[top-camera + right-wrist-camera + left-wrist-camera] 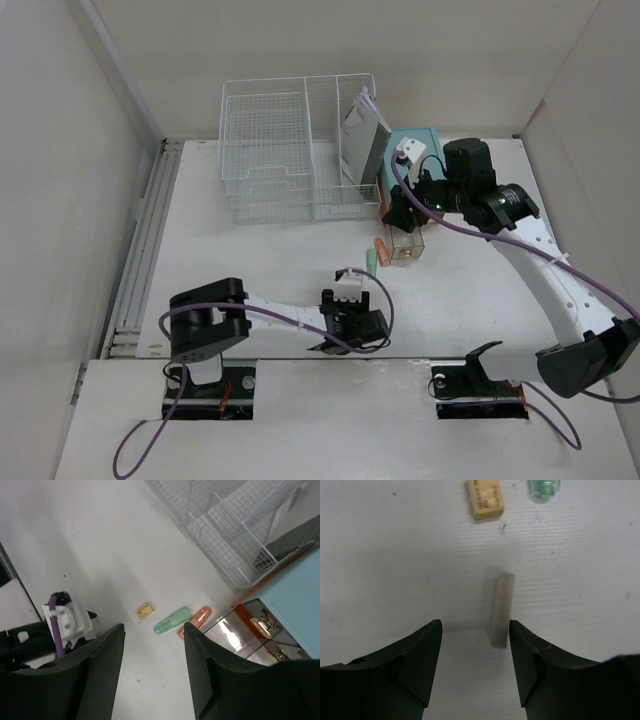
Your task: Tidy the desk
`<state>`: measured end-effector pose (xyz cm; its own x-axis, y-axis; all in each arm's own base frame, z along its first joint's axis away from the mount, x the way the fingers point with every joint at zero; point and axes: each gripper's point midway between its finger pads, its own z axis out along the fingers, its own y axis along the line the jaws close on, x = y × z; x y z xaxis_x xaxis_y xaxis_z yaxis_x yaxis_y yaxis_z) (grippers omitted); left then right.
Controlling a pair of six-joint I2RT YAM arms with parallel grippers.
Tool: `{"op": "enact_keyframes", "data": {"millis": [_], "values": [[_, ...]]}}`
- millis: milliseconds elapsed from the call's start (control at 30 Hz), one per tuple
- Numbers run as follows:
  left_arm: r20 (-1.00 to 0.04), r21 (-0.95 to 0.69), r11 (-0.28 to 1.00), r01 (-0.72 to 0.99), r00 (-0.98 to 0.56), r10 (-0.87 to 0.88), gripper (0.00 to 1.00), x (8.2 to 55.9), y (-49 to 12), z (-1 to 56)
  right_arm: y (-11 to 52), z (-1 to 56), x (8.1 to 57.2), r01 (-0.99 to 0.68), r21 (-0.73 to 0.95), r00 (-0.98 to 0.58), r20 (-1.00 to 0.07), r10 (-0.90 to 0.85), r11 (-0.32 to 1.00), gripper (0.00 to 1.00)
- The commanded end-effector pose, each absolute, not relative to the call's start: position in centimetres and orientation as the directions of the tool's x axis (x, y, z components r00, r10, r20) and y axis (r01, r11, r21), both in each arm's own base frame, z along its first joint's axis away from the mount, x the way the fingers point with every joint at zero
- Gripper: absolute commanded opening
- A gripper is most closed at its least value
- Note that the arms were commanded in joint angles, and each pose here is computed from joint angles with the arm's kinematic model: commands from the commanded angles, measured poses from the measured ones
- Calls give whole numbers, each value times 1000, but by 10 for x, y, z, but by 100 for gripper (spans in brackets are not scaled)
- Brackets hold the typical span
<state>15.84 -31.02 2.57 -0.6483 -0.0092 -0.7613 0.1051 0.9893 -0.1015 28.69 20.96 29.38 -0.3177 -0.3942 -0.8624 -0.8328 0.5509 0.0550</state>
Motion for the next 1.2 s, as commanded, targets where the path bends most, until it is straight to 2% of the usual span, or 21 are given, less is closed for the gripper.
{"op": "enact_keyframes", "data": {"millis": [0, 267, 367, 400, 433, 500, 533, 567, 600, 667, 733, 867, 900, 967, 1033, 1167], "values": [[-783, -67, 987, 143, -621, 37, 53, 165, -327, 33, 203, 300, 291, -804, 53, -326, -872, -364, 593, 57], [-745, -2, 982, 189, -655, 124, 51, 173, -332, 16, 195, 300, 289, -815, 113, -348, -880, -324, 568, 58], [-723, 7, 980, 200, -676, 143, 45, 169, -333, 9, 189, 297, 291, -805, 123, -362, -877, -317, 580, 58], [-722, 6, 980, 200, -676, 143, 42, 169, -333, 9, 189, 297, 291, -805, 123, -362, -877, -317, 580, 58], [-714, 11, 979, 204, -684, 151, 31, 167, -332, 7, 189, 297, 291, -805, 123, -362, -877, -317, 580, 58], [-701, 22, 978, 209, -694, 165, 22, 164, -327, 3, 189, 297, 291, -805, 123, -362, -877, -317, 580, 58], [-690, 29, 977, 213, -702, 174, 14, 161, -324, -1, 187, 296, 293, -798, 116, -363, -875, -320, 591, 58], [-689, 7, 978, 210, -707, 157, 13, 160, -326, 3, 188, 298, 294, -796, 117, -362, -879, -311, 594, 58], [-687, 6, 979, 204, -710, 152, 5, 159, -322, 2, 184, 296, 298, -782, 104, -365, -876, -316, 614, 58], [-687, -17, 981, 192, -715, 128, 0, 153, -318, 9, 181, 297, 303, -762, 91, -367, -876, -312, 641, 58], [-681, -28, 982, 187, -722, 118, 0, 142, -310, 11, 175, 293, 310, -735, 66, -371, -873, -318, 674, 56], [-692, -178, 975, 137, -721, -25, 0, 124, -296, 48, 176, 266, 321, -711, 62, -422, -834, -355, 700, 54], [-683, -294, 948, 121, -720, -120, 0, 114, -297, 77, 178, 253, 321, -725, 45, -426, -813, -397, 687, 54], [-682, -375, 922, 97, -703, -203, 0, 109, -283, 97, 191, 225, 318, -748, 41, -449, -766, -460, 662, 54], [-644, -520, 849, 92, -695, -319, 0, 100, -271, 136, 200, 198, 312, -763, 36, -471, -715, -517, 646, 55], [-584, -671, 734, 101, -682, -440, 0, 99, -242, 179, 218, 166, 302, -787, -12, -463, -649, -603, 617, 63]]}}
